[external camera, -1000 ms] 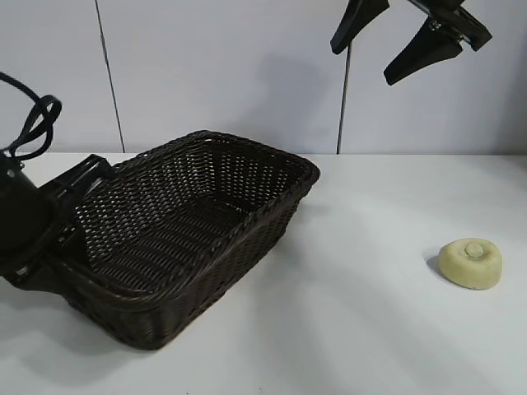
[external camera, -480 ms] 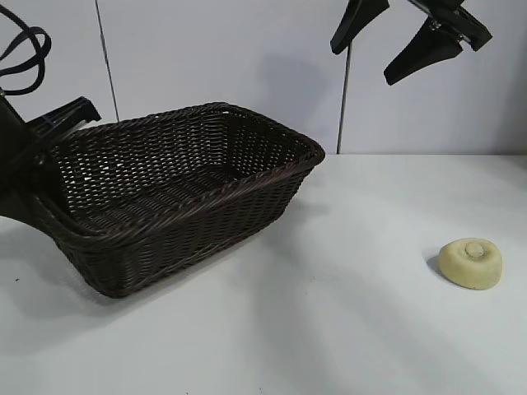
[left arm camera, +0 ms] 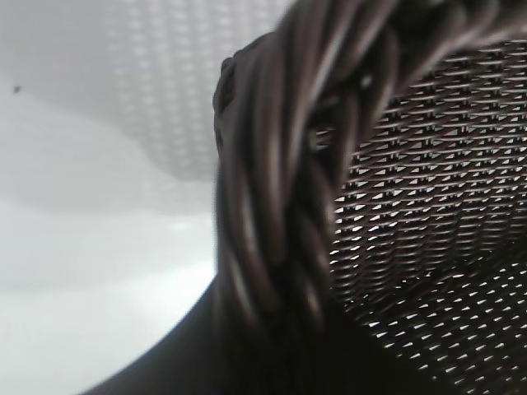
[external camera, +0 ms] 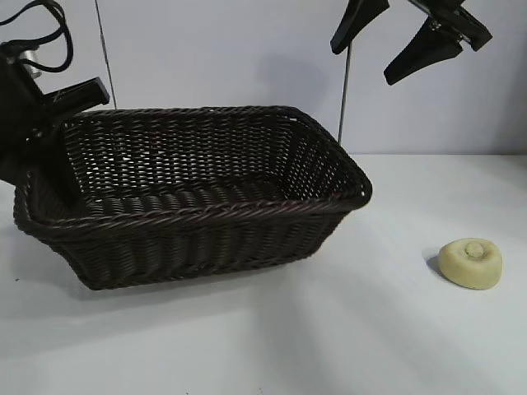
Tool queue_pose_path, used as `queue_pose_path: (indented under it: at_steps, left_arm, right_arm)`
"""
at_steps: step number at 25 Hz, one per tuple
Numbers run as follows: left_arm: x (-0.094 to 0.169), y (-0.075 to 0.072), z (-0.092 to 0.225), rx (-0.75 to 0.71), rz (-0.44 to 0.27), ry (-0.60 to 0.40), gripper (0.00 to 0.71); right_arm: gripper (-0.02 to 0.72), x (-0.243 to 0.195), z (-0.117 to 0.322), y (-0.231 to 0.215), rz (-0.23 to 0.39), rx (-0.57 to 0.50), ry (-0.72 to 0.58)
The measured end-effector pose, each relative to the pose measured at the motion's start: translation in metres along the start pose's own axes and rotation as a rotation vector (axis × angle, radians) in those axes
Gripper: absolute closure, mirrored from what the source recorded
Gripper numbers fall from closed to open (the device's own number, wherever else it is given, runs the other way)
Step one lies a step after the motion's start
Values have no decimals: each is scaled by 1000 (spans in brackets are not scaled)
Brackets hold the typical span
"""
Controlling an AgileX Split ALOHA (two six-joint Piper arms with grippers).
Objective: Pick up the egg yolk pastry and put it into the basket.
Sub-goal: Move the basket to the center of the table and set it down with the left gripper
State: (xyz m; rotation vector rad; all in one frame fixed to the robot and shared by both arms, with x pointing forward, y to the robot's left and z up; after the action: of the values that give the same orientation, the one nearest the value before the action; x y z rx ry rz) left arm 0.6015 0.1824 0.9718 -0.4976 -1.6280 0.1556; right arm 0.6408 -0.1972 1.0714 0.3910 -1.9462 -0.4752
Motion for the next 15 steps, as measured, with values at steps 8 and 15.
queue_pose_path:
  at_steps: [8, 15]
  left_arm:
    - [-20, 7, -9, -68, 16, 63, 609]
    - [-35, 14, -15, -56, 10, 44, 609]
  right_arm:
    - [164, 0, 0, 0, 0, 0, 3]
    - [164, 0, 0, 0, 0, 0, 4]
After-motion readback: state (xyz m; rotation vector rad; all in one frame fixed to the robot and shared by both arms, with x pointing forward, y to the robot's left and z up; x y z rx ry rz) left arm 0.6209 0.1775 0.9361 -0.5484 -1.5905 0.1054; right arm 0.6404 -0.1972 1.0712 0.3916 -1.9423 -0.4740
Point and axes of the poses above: a point on each arm's last joint axis where the gripper is mounted, x pointing back along that axis away from the gripper, y along the wrist's bending axis when the last joint is at zero, z = x × y, the point moved 2 cm from there along -x, pointing out along that axis toward the gripper, and after that the axes turned 10 degrees about -x, right-handed, at the moved point
